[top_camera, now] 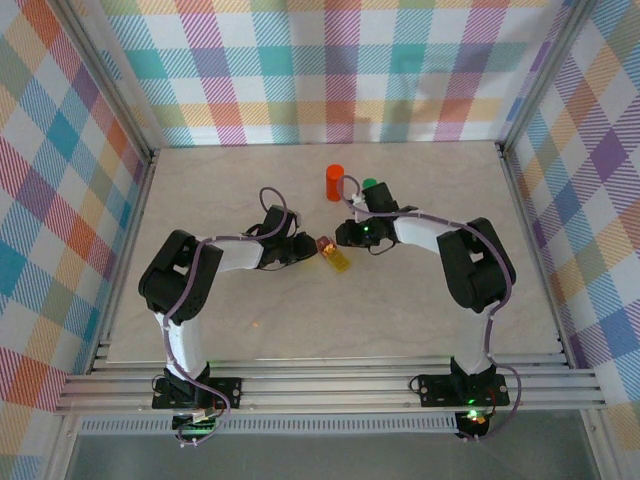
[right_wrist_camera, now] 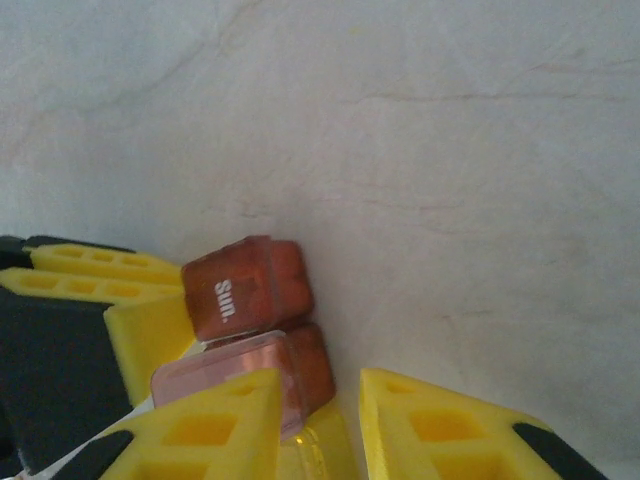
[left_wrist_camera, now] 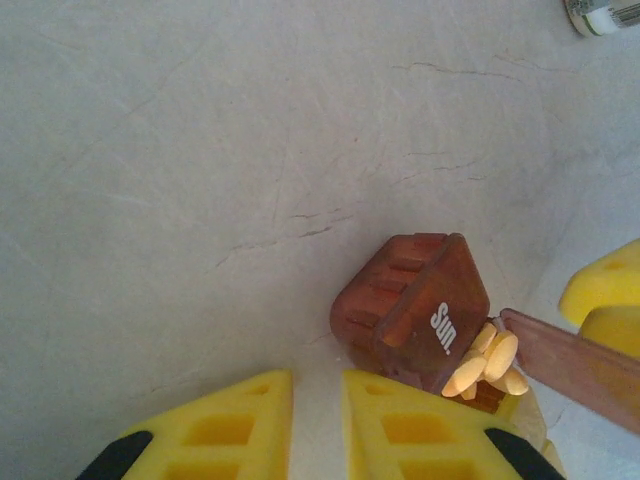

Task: Sort the pills into containers

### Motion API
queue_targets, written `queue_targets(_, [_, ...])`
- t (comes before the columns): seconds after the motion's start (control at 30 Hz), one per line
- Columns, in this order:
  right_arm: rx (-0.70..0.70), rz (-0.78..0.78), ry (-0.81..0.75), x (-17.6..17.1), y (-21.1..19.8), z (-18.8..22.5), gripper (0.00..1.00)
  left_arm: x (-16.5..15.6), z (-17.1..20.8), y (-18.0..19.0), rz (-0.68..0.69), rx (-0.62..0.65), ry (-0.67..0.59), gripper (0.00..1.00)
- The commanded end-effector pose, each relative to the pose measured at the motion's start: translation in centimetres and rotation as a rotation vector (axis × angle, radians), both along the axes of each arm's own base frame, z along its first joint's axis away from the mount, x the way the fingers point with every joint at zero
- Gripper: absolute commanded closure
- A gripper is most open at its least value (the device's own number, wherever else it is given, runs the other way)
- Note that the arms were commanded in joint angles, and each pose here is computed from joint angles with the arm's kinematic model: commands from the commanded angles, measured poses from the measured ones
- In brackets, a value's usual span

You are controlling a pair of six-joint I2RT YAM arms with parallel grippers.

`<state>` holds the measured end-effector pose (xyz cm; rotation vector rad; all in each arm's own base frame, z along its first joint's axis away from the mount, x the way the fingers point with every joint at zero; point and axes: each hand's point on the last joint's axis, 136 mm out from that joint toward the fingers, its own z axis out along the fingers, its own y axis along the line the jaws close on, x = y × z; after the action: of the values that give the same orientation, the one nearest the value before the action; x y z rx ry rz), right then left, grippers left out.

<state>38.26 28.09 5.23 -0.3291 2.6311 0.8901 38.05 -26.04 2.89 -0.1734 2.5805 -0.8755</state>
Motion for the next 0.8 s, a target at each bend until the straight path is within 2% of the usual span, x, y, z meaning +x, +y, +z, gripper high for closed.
queue_targets(0.0, [-0.014,0.047,-0.01,-0.5,0.7,0.5,0.71,0.5,0.7,-1.2,-0.015,-0.023,-0.021,0.8])
queue_targets(0.3, [-0.171,0.12,-0.017,-1.4,1.6,-1.4,0.71,0.6,0.6,-1.3,-0.008,-0.022,-0.02,0.8])
queue_targets(0.57, [-0.336,0.135,-0.015,-1.6,0.4,-3.1,0.71,0.7,1.5,0.1,0.015,0.027,-0.041,0.81])
queue_targets(0.77, [-0.356,0.148,-0.004,-1.6,0.5,-3.6,0.7,0.9,3.4,2.2,0.04,0.082,-0.08,0.8])
